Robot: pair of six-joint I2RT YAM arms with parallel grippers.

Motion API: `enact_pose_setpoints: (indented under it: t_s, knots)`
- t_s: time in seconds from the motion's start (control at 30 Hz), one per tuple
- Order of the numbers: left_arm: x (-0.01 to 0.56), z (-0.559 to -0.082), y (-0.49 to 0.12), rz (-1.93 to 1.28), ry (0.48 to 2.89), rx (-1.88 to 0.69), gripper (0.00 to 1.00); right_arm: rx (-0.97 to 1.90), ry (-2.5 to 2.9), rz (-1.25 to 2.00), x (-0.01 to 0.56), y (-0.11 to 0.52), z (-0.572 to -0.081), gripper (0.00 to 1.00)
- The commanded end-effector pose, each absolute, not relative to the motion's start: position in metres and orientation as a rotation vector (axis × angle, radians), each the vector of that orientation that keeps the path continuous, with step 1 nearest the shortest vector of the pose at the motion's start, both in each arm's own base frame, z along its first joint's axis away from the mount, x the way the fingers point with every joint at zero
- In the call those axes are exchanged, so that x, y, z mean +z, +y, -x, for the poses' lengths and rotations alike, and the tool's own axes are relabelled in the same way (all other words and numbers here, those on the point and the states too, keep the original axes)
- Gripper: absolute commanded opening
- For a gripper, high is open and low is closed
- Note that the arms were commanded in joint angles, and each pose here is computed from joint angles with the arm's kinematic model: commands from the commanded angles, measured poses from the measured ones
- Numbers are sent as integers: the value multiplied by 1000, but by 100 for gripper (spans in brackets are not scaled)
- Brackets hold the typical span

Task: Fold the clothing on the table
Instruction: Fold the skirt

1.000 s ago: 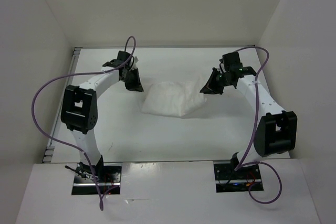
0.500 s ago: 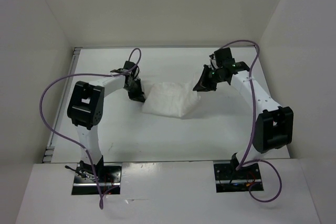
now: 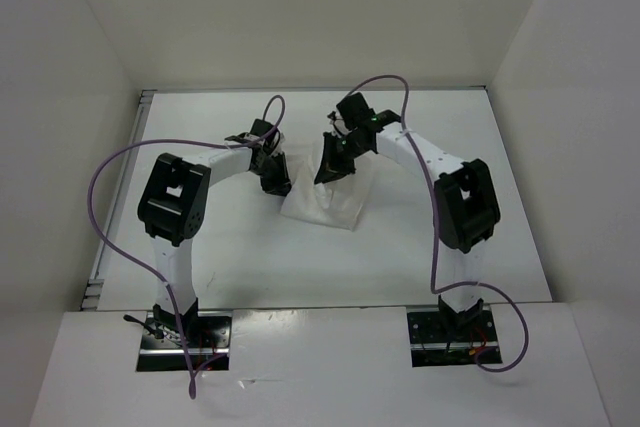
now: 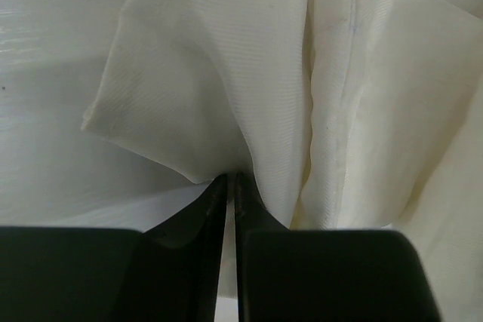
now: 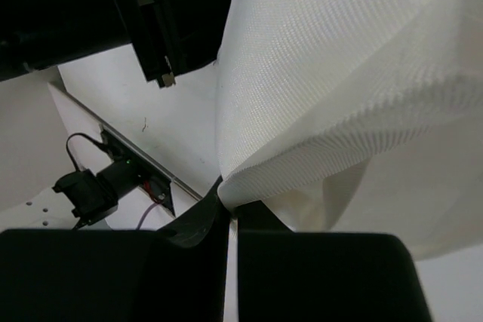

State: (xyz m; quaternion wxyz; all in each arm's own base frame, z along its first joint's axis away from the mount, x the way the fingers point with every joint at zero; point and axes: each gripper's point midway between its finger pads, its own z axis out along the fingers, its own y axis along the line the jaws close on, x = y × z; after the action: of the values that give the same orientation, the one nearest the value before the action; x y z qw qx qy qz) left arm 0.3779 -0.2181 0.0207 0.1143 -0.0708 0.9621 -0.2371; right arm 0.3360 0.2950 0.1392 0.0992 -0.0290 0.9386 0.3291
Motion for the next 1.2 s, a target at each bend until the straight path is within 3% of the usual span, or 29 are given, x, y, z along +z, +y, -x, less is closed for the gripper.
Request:
enact_pose_setpoints:
  t_s: [0.0,0.17,0.2,0.33,0.47,0.5,0.57,0.67,0.8,0.87,1.03,1.17]
  knots:
    - [14,-375,-217,223,2845,-681,14,1045,2697,185,150,325,-351,3]
    - [20,-373,-214,223,2836,-672,14,1063,2721,215,133,348,-358,12]
    - [20,-373,-214,223,2836,-672,14,1078,2722,220,132,350,-358,33]
    - [49,-386,-193,282,2762,-670,19,1286,2658,295,147,374,-353,50]
    - [102,-407,-145,392,2607,-560,29,1506,2390,313,216,375,-370,51]
    - [120,-410,-131,406,2559,-543,29,1519,2265,308,253,370,-376,51]
    - [145,-415,-127,370,2510,-543,29,1422,2244,249,266,352,-390,53]
    - [174,-402,-157,185,2516,-710,29,1247,2321,151,259,309,-399,51]
    - [208,-360,-240,-175,2440,-1217,25,1110,2298,-35,254,248,-405,51]
    - [214,-352,-269,-249,2391,-1349,25,1061,2278,-107,255,225,-398,50]
    - [151,-341,-288,-266,2521,-1531,21,993,2299,-195,244,186,-392,50]
    - [99,-343,-260,-107,2654,-1405,20,996,2323,-215,233,181,-384,50]
